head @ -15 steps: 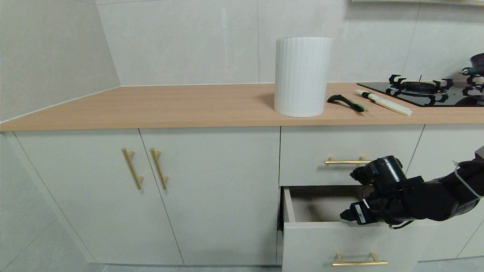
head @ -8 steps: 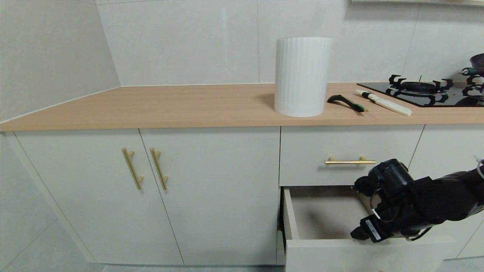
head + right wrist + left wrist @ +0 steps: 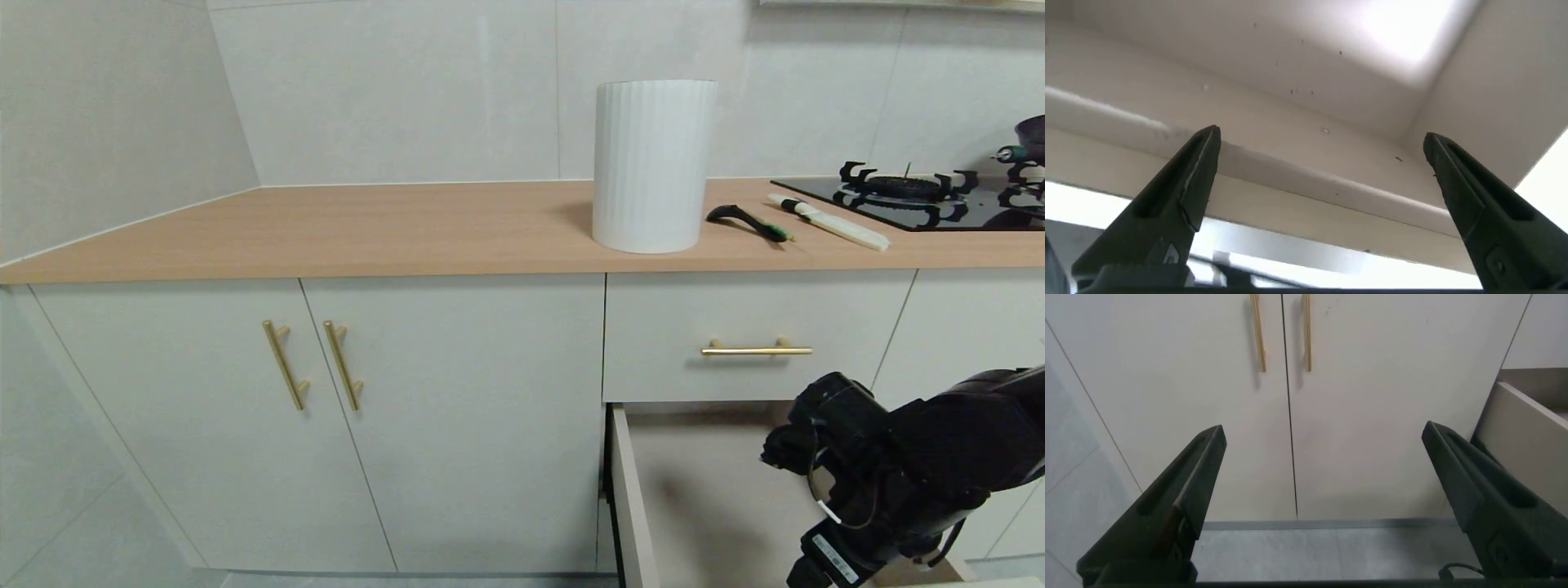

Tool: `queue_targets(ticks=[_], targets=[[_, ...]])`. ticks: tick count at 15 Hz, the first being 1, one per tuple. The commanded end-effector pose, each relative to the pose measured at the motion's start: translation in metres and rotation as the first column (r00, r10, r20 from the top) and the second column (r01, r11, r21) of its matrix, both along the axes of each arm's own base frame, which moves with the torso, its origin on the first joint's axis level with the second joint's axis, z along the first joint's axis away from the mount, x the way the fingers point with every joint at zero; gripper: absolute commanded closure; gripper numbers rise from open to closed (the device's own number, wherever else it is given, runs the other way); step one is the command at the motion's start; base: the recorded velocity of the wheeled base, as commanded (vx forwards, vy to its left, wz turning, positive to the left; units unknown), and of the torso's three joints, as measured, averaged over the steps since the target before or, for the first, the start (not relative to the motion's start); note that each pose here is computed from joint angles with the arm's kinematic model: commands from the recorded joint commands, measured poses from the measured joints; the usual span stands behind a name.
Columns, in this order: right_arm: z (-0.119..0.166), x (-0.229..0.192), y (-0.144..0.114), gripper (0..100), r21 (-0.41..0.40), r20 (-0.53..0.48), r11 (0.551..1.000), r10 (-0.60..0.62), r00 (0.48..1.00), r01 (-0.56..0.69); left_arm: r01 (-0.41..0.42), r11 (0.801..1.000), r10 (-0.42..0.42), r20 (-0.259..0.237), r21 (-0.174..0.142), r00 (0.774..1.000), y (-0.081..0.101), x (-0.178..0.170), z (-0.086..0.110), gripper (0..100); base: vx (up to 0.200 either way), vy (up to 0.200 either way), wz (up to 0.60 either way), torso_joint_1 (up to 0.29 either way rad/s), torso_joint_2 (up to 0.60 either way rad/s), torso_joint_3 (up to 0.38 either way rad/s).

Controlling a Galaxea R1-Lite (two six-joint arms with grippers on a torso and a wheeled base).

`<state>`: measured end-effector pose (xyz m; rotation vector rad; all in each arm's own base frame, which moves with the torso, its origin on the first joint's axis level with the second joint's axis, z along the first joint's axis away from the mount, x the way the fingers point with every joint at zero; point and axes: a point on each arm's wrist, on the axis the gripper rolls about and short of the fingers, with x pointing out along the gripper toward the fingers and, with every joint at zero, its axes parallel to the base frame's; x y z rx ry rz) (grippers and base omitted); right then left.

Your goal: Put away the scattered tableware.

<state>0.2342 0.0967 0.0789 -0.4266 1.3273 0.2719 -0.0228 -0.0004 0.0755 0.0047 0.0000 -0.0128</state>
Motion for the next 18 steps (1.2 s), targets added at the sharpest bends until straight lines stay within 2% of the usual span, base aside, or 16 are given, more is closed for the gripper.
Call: queue_targets(ticks=[1,3,6,8,10,12,16,18], targets=[[0.004,-0.008,0.005,0,-0.009,-0.022,0.999,0.037,0.999,-0.037,0.0,1.0,0.0,0.0,0.0,1.0,0.0,0.0,0.0,0,0.0,0.0,0.0,0.0,0.0,0.0],[0.003,-0.02,0.012,0,-0.04,-0.093,0.995,0.09,0.992,-0.094,0.0,1.0,0.0,0.0,0.0,1.0,0.0,0.0,0.0,0,0.0,0.0,0.0,0.0,0.0,0.0],[0.004,-0.02,0.013,0,-0.043,-0.101,0.994,0.097,0.99,-0.102,0.0,1.0,0.0,0.0,0.0,1.0,0.0,0.0,0.0,0,0.0,0.0,0.0,0.0,0.0,0.0],[0.018,-0.013,0.013,0,-0.01,-0.035,0.997,0.076,0.996,-0.077,0.0,1.0,0.0,0.0,0.0,1.0,0.0,0.0,0.0,0,0.0,0.0,0.0,0.0,0.0,0.0],[0.042,-0.006,0.004,0,0.07,0.062,0.997,-0.018,0.998,0.014,0.0,1.0,0.0,0.0,0.0,1.0,0.0,0.0,0.0,0,0.0,0.0,0.0,0.0,0.0,0.0],[0.067,0.001,-0.008,0,0.164,0.142,0.978,-0.152,0.978,0.128,0.0,1.0,0.0,0.0,0.0,1.0,0.0,0.0,0.0,0,0.0,0.0,0.0,0.0,0.0,0.0],[0.102,-0.003,-0.027,0,0.311,0.31,0.943,-0.221,0.925,0.121,0.0,1.0,0.0,0.0,0.0,1.0,0.0,0.0,0.0,0,0.0,0.0,0.0,0.0,0.0,0.0],[0.105,0.001,-0.037,0,0.325,0.338,0.933,-0.265,0.903,0.152,0.0,1.0,0.0,0.0,0.0,1.0,0.0,0.0,0.0,0,0.0,0.0,0.0,0.0,0.0,0.0]])
